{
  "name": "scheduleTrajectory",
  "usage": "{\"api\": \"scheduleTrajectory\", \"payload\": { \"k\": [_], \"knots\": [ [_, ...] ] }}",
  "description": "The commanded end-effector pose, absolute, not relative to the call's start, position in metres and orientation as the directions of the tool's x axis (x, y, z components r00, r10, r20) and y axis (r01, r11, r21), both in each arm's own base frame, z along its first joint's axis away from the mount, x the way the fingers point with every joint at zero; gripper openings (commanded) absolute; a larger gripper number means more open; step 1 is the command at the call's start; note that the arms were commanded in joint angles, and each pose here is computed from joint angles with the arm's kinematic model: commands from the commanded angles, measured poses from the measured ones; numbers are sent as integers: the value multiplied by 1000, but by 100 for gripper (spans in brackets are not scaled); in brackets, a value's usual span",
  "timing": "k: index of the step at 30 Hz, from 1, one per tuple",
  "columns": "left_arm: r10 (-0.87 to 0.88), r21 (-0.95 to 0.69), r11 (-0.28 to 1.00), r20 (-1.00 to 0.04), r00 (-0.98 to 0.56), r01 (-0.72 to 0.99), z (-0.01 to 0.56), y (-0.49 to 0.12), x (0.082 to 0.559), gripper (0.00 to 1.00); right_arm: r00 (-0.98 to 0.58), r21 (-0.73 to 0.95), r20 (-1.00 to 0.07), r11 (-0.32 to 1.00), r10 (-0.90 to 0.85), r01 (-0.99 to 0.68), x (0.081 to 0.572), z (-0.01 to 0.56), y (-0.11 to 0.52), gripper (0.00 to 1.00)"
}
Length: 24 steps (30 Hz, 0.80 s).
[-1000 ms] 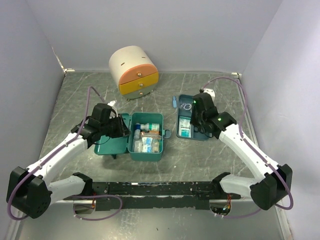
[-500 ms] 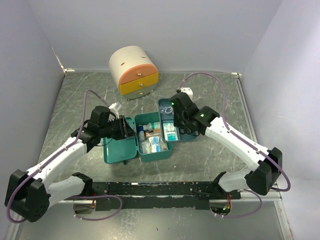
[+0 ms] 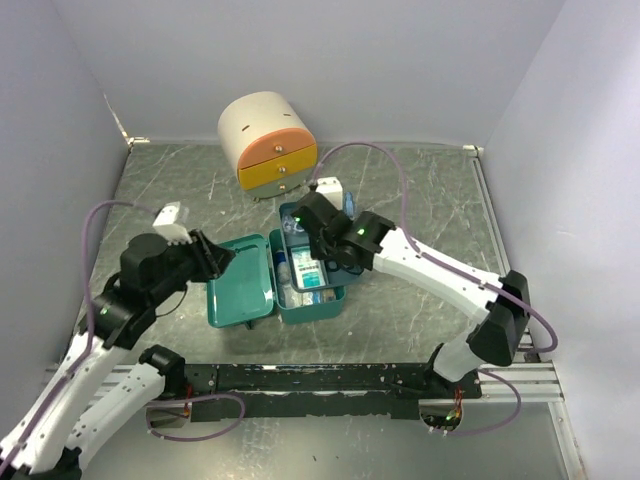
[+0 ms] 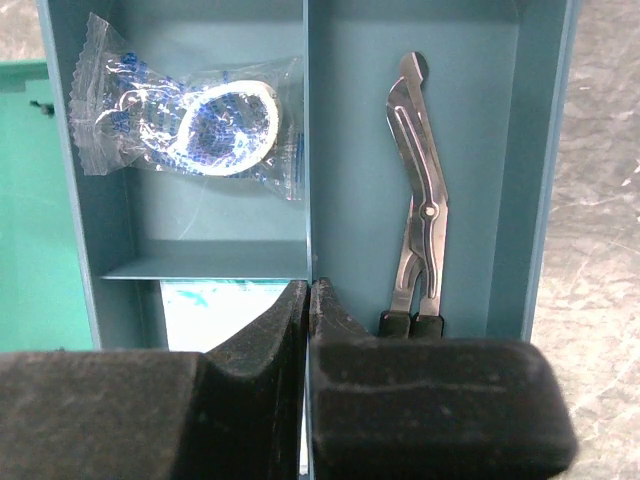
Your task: Organize the medicine kit
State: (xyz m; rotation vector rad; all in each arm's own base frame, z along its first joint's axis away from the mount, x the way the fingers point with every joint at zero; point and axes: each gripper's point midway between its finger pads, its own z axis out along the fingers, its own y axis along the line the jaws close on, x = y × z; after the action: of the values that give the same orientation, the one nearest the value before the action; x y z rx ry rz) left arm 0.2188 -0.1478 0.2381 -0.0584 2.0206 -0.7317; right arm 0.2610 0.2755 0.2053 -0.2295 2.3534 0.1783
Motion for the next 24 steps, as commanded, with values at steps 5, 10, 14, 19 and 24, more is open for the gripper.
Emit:
{"api": "scheduleTrajectory", "payload": {
  "k": [5, 10, 14, 19, 24],
  "knots": [
    [-350, -416, 898, -873, -340, 142, 260, -89, 203, 50, -701, 37, -704, 980, -115, -197, 255, 193, 302, 0],
    [-363, -428, 889, -875, -320, 163, 266, -88, 197, 52, -716, 10, -685, 981, -136, -195, 251, 184, 312, 0],
    [-363, -427, 891, -873, -326, 152, 264, -88, 199, 52, -735, 12, -664, 982, -132, -188, 249, 176, 315, 0],
    [-357, -423, 894, -870, -340, 145, 261, -89, 200, 52, -752, -18, -646, 988, -127, -152, 247, 170, 307, 0],
    [-357, -424, 893, -870, -339, 148, 262, -89, 200, 52, -763, -26, -631, 987, -139, -158, 246, 164, 309, 0]
  ]
}}
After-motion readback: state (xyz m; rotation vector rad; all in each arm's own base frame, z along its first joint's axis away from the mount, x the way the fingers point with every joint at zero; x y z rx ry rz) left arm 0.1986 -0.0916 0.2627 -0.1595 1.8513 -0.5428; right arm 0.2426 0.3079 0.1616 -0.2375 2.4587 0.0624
